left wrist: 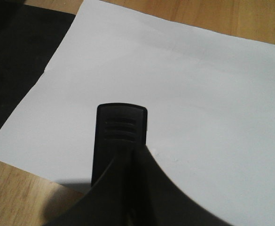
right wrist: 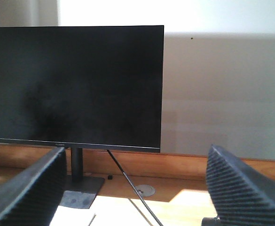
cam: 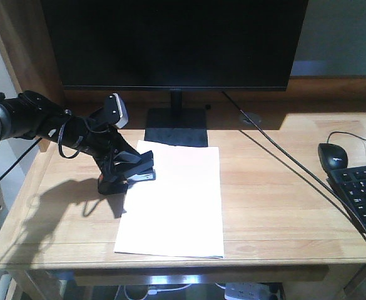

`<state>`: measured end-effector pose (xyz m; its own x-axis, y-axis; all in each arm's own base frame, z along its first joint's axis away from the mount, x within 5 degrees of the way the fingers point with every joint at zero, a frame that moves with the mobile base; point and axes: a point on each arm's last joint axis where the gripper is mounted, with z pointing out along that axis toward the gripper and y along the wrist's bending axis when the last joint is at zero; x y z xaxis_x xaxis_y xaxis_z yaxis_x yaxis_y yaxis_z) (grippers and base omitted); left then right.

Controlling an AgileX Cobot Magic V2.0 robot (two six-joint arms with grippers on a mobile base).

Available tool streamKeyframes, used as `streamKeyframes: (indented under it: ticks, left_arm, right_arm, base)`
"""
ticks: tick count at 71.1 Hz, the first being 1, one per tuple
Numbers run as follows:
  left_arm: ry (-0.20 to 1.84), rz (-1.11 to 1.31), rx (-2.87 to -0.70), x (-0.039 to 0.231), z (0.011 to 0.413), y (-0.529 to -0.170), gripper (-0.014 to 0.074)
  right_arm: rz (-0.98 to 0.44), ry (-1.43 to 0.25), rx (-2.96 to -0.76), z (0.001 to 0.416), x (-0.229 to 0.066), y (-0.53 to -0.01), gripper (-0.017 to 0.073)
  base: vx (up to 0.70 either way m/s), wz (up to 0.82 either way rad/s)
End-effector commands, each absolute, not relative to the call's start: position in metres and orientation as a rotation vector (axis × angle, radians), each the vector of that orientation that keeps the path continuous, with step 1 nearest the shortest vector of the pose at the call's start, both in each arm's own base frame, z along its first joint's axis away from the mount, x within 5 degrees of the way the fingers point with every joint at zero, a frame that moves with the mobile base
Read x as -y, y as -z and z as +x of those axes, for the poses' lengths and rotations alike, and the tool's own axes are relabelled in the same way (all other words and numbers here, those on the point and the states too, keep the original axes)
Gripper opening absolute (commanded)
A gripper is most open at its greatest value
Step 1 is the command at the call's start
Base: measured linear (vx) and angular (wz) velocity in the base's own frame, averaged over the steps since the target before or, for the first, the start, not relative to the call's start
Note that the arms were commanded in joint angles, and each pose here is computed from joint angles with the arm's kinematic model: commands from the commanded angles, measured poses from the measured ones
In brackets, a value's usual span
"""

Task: Grab stapler and paper to desk for stapling

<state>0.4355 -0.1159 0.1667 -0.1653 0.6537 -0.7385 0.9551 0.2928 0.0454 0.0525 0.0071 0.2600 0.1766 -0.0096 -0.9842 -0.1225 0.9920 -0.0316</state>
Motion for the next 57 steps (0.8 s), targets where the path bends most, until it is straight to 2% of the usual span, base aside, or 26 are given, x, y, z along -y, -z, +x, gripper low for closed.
streamKeyframes:
  ticks: [1,30,57]
  left_arm:
    - [0.571,1.383,-1.828,0.119,0.436,-0.202,-0.0006]
    - [0.497,1.358,-1.835,0.118,0.441,-0.202,-0.0006]
    - [0.553,1.38,-1.862,0.126,0.44,-0.185,-0.0006]
  right_arm:
    - [-0.135,-0.011,-1.366,0.052,-0.005,-0.269,0.058]
    - [-0.135,-0.011,-1.366,0.052,-0.005,-0.269,0.058]
    - [-0.135,-0.011,-1.366,0.052,-0.005,-0.269,0.058]
  base:
    - [0.0,0.0]
    - [0.0,0.0]
    - [0.0,0.0]
